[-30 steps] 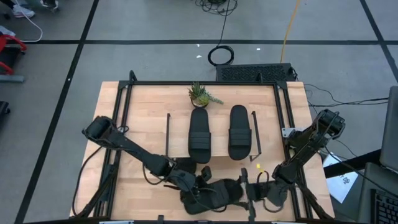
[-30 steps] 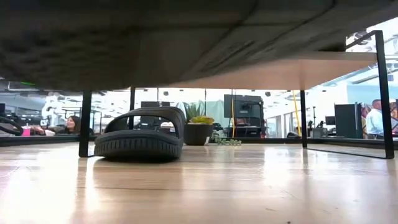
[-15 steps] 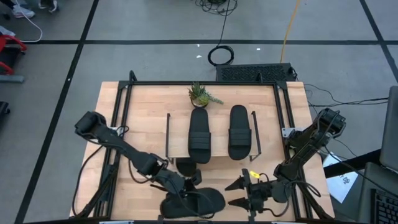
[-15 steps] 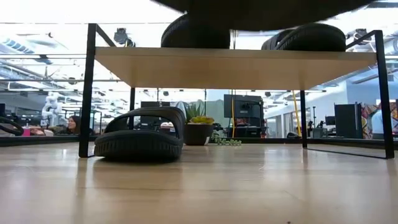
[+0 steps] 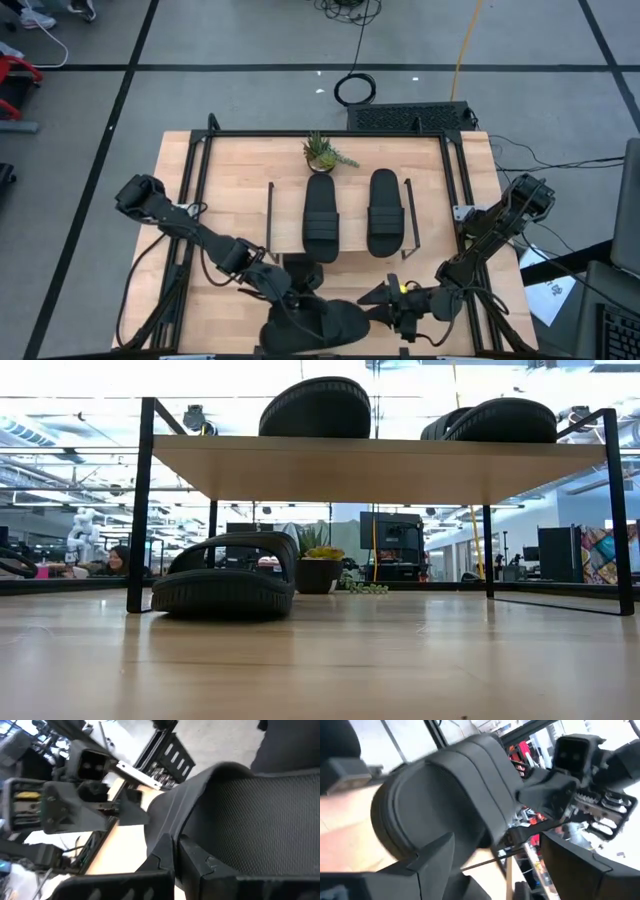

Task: Pick and place slides into the shelf
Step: Put the black sandal under the shelf

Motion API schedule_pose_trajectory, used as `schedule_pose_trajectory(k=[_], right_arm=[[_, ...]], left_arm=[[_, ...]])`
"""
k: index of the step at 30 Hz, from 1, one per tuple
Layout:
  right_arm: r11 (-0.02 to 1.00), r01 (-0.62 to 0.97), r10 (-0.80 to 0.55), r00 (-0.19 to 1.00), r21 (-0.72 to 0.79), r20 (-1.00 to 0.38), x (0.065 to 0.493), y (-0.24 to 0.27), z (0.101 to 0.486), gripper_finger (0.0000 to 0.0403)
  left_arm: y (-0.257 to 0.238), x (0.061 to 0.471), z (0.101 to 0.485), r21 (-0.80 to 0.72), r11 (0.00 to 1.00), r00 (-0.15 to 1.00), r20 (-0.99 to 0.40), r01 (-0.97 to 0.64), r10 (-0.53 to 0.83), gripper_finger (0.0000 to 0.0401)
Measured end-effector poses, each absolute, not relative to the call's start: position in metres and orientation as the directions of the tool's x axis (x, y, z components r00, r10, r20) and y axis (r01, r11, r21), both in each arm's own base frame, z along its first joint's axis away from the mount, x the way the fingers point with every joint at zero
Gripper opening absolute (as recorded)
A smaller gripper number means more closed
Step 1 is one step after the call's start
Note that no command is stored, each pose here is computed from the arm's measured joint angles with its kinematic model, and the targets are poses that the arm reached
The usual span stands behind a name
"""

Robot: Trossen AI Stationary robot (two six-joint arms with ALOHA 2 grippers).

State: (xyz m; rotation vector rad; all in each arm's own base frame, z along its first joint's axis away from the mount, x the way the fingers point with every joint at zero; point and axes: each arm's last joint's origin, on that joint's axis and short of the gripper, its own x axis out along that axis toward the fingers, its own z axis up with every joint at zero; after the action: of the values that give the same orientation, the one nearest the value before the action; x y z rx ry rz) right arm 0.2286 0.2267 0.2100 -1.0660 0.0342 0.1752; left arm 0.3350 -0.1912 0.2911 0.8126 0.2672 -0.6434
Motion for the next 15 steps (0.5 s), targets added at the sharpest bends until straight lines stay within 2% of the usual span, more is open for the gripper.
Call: schedule_pose_trajectory(k=[10,15], right_arm=[[0.332,-0.113,0.087,0.992,-0.937,-0.089,0.240,0.232,0.200,0.0281],[0.314,-0.101,0.085,0.993,-0.944,-0.078,0.245,0.235,0.201,0.0281]], left_arm=[[-0.181,0.341,0.292,0.595,0.523,0.792,-0.451,0.610,-0.411,0.0000],[-0.178,0.344,0.294,0.602,0.536,0.806,-0.429,0.592,-0.409,0.0000]])
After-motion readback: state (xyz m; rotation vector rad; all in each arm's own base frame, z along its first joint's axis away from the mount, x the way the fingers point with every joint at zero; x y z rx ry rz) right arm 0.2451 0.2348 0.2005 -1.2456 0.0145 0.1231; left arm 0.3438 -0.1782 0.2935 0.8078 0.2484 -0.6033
